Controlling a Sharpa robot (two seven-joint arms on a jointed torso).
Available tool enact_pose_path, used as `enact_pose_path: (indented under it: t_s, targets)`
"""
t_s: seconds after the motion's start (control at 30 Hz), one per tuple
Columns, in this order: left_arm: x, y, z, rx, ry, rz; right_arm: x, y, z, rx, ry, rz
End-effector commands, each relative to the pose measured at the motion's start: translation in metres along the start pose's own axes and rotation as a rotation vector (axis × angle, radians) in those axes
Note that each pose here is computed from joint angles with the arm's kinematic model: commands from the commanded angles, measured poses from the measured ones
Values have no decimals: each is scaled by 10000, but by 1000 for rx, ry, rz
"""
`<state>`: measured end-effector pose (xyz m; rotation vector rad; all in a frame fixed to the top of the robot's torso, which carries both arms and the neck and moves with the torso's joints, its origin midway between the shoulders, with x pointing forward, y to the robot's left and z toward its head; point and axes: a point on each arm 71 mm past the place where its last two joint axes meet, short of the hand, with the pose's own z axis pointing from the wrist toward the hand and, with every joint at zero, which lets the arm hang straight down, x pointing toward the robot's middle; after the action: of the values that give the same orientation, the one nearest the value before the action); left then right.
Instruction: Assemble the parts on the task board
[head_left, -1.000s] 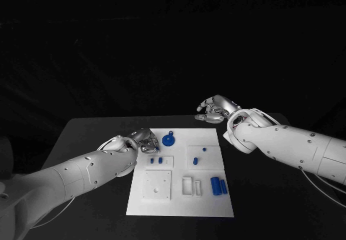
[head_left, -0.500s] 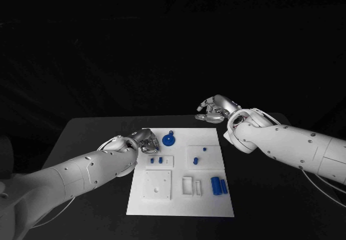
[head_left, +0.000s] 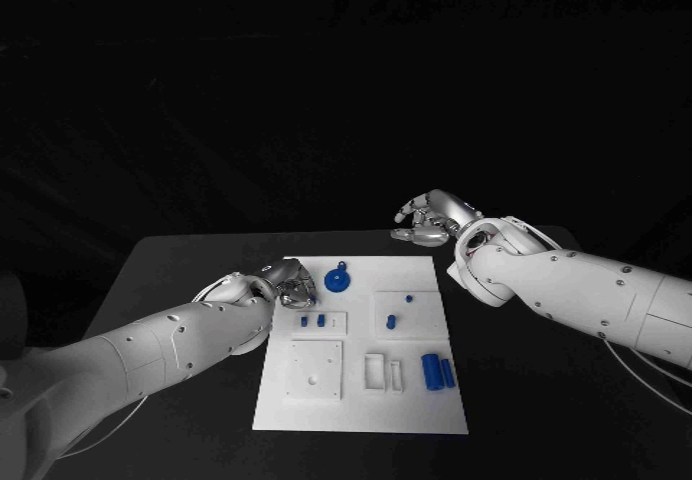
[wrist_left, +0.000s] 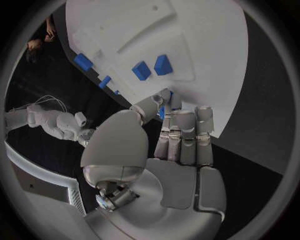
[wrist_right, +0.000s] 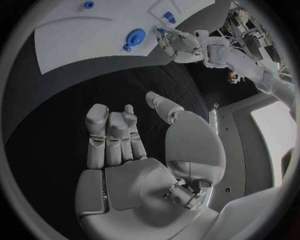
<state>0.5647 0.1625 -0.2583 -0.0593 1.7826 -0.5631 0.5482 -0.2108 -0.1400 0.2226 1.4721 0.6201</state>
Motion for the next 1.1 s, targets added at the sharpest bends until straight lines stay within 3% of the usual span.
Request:
enact_pose_path:
  t_s: [0.03, 0.5, 0.87, 1.1]
  targets:
    - [-14, 4, -1, 1, -16, -1, 8, 10, 1, -10, 10, -6]
    - [-73, 58, -40, 3, -79, -86, 9, 8, 3, -10, 10, -7]
    - [-73, 55, -70, 21, -77, -254, 8, 5, 3, -9, 10, -7]
    - [-48, 38, -57, 21, -52, -262, 10, 10, 2, -10, 11, -6]
